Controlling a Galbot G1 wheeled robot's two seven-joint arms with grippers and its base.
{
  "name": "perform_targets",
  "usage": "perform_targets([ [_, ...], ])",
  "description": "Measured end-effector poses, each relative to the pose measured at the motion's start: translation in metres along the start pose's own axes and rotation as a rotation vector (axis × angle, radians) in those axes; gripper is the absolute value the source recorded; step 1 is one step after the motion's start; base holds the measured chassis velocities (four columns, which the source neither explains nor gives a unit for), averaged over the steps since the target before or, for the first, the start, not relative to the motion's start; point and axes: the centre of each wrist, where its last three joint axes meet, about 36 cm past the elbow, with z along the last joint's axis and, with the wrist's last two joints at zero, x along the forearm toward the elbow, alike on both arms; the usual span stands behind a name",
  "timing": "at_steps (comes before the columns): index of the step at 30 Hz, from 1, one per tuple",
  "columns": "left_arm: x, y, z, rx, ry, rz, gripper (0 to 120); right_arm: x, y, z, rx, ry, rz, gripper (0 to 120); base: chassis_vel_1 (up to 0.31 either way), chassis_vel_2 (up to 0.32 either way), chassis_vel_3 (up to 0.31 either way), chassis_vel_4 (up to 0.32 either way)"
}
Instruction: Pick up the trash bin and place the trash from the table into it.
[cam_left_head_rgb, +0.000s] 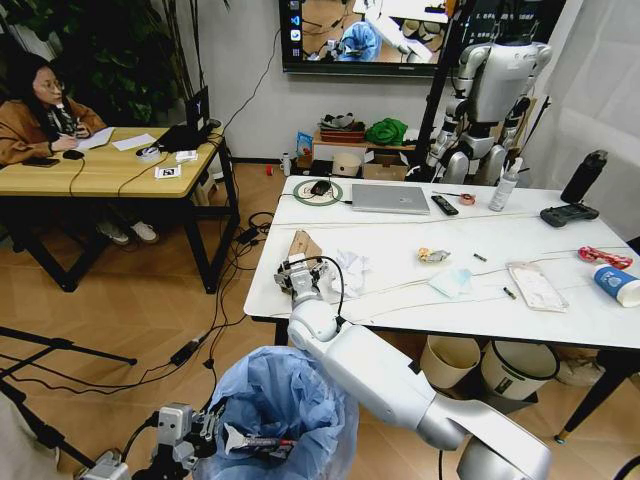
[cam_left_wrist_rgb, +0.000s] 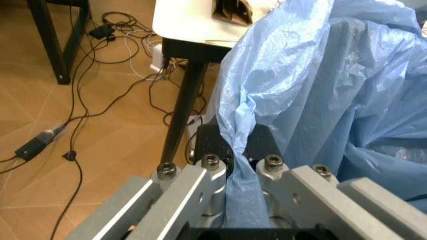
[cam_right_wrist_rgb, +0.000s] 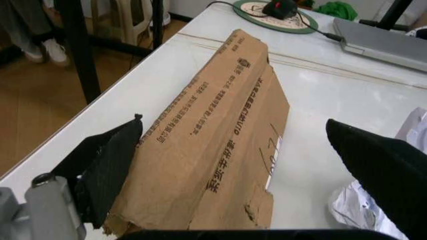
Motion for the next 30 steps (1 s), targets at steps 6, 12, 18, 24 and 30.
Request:
perform_targets([
  [6,-0.001,0.000,0.000,0.000,0.000,0.001,0,0.001,0.008,-0.004,-0.011,0.000,-0.012,100,0.000,0.000,0.000,0.000],
  [12,-0.001,0.001,0.002,0.003,0.004,-0.001,0,-0.001,0.019,-0.015,-0.022,-0.018,-0.030,100,0.000,0.000,0.000,0.000],
  [18,-0.001,0.001,0.002,0.004,0.004,0.000,0,-0.005,0.026,-0.020,-0.019,-0.024,-0.039,100,0.000,0.000,0.000,0.000],
  [24,-0.002,0.002,0.002,0.005,0.003,0.002,0,-0.004,0.032,-0.022,-0.012,-0.030,-0.050,100,0.000,0.000,0.000,0.000],
  [30,-0.002,0.002,0.003,0.007,0.005,0.001,0,-0.007,0.038,-0.017,0.010,-0.020,-0.044,100,0.000,0.000,0.000,0.000],
])
